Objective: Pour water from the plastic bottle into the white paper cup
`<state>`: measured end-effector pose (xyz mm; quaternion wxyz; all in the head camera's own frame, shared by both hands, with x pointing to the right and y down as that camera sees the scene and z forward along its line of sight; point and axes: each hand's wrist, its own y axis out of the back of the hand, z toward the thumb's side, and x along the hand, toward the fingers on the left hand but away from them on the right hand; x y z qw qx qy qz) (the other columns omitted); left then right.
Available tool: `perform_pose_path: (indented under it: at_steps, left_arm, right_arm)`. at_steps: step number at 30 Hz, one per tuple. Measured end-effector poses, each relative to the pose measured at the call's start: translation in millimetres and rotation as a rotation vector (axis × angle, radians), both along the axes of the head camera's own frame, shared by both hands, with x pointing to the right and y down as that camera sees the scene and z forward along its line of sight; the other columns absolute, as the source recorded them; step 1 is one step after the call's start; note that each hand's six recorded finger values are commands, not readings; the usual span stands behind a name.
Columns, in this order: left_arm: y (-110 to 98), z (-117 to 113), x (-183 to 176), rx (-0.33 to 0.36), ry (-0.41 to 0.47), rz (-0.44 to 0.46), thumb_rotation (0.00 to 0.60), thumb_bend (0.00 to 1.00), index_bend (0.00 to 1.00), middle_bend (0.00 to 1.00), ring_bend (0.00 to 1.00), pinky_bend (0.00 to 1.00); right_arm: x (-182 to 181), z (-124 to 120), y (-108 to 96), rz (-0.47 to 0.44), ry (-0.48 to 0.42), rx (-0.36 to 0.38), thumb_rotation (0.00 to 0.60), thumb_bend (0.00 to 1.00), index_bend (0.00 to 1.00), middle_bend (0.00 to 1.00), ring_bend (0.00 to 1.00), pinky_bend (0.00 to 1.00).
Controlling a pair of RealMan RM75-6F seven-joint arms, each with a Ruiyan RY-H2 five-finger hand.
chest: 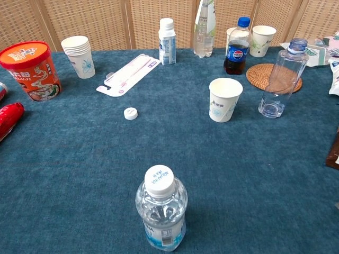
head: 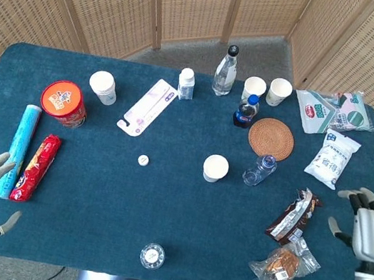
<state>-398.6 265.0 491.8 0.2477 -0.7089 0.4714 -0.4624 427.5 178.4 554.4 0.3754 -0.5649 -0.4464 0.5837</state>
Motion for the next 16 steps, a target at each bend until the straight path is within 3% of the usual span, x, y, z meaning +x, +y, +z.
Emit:
perform_pose_path:
  at_steps: [9, 16]
  left_arm:
    - [1.7, 6.2, 1.1, -0.013, -0.017, 0.006, 0.443, 0.39, 0.06, 0.03, 0.00, 0.00]
    - [2.2, 11.8, 4.2, -0.028, -0.020, 0.014, 0.442, 0.39, 0.06, 0.03, 0.00, 0.00]
  right_arm:
    - [17.6, -2.2, 52.0, 0.064, 0.082, -0.047, 0.600, 0.30, 0.35, 0.36, 0.20, 0.00]
    - [21.4, -0.6, 60.9, 0.088, 0.077, -0.064, 0.600, 0.30, 0.35, 0.36, 0.20, 0.00]
